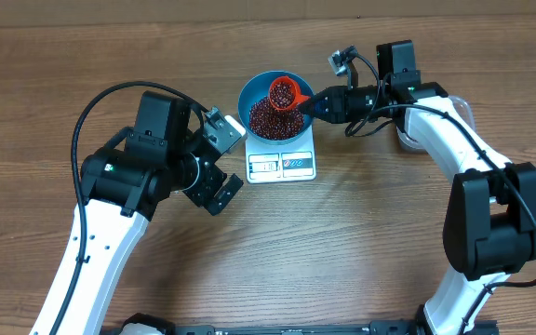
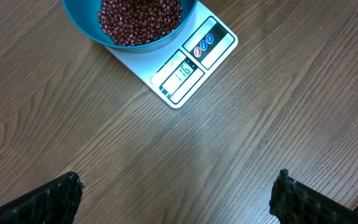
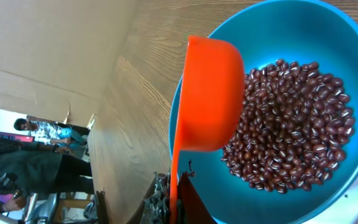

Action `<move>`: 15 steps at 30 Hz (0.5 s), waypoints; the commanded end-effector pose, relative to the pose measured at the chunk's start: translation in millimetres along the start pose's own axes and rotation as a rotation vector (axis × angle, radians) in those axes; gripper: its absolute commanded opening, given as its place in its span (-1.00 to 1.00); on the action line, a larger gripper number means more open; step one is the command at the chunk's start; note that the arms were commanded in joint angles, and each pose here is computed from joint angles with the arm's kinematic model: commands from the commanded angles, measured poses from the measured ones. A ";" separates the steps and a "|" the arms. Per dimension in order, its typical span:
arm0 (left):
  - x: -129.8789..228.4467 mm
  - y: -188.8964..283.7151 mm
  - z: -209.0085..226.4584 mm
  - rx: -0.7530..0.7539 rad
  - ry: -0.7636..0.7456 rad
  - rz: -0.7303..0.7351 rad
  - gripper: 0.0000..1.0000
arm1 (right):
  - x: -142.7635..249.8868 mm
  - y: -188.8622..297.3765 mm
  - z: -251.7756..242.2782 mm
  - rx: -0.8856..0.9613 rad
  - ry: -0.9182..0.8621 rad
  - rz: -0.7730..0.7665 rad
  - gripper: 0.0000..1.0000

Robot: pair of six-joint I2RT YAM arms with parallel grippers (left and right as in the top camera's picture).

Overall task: Scoop item into bowl and weigh 150g on scale
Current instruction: 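Hold the red scoop over the blue bowl, tipping slightly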

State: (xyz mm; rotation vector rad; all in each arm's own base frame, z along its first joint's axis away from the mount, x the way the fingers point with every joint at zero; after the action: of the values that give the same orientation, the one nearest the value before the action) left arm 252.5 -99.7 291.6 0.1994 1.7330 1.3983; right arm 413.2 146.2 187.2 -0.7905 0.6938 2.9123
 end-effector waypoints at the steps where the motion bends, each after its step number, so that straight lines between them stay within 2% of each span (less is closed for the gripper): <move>1: 0.5 -1.5 0.7 0.007 -0.007 0.002 0.99 | -0.7 -2.0 0.7 -0.003 0.009 0.000 -0.93; 15: 0.5 -1.5 0.7 0.007 -0.007 0.002 0.99 | -1.3 -1.9 -2.9 0.036 0.025 -0.005 -0.92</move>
State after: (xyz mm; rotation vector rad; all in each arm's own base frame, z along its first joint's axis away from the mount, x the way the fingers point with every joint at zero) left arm 252.5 -99.7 291.6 0.1994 1.7330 1.3983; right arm 415.0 144.8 185.0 -0.7876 0.7392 2.8882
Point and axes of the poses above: each gripper's point midway between its finger pads, its own y axis back along the fingers, its own z axis along the line the jaws close on, x = y × z, the point moved 8 cm from there along y, back along the fingers
